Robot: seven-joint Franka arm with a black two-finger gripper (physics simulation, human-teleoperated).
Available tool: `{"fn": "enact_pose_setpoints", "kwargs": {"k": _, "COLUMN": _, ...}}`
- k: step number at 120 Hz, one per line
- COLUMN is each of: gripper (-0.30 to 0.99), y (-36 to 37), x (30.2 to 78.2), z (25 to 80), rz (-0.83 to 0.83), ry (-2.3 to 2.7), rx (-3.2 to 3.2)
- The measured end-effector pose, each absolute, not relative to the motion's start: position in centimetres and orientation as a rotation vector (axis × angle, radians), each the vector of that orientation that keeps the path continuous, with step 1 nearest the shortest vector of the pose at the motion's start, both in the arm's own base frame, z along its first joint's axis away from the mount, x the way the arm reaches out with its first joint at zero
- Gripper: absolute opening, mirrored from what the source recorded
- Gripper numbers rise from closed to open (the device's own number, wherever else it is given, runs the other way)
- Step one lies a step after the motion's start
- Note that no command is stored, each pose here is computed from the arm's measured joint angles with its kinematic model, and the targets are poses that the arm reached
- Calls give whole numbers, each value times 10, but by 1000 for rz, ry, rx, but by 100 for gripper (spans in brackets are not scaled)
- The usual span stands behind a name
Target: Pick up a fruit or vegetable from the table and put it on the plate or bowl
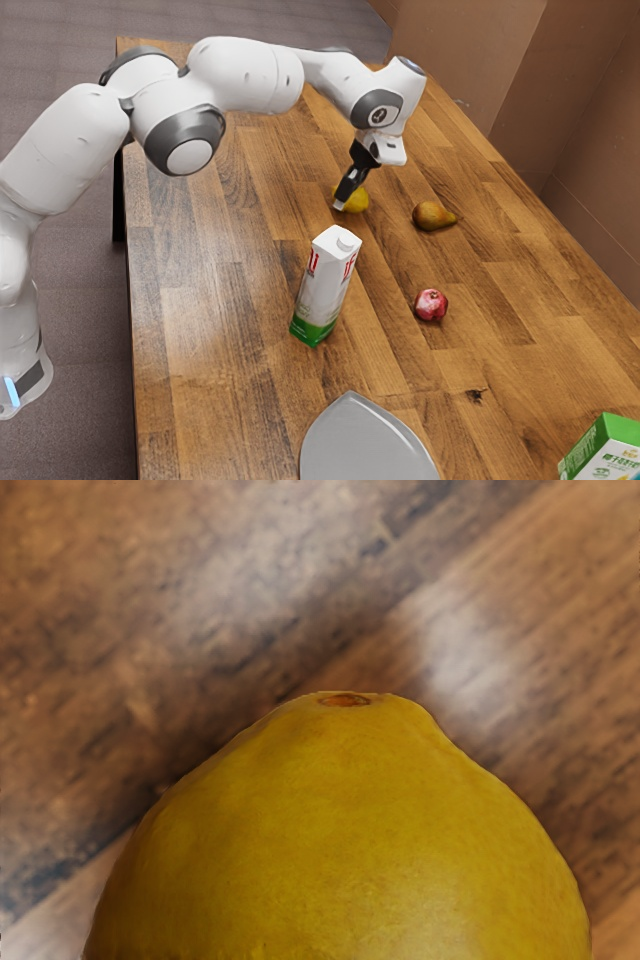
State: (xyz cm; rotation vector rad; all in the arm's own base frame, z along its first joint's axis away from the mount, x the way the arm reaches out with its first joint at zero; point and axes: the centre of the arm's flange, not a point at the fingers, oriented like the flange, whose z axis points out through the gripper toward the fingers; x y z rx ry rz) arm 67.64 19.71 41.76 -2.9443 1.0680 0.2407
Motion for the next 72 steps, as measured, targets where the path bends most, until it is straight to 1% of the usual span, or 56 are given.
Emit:
{"fn": "enact_pose_setpoints", "kwargs": {"k": 5, "gripper": 27, "y": 197, "x": 677, "z": 418, "rz": 233, "ry": 1068, "rx": -2947}}
{"fn": "enact_pose_setpoints", "kwargs": {"k": 40, "gripper": 18, "y": 199, "x": 678, "z": 426, "rz": 185, "ry": 1046, "rx": -2945}}
{"fn": "enact_pose_setpoints", "kwargs": {"k": 60, "gripper": 15, "y": 195, "x": 683, "z": 477, "rz": 78, "ry": 1028, "rx": -2900}}
{"fn": "enact_pose_setpoints", "kwargs": {"k": 67, "gripper": 14, "y": 190, "x": 687, "z": 508, "rz": 25, "ry": 1026, "rx": -2868}}
{"fn": "enact_pose_setpoints", "kwargs": {"k": 72, "gripper": 16, "y": 187, "x": 688, "z": 533, "rz": -12, "ry": 1021, "rx": -2845}}
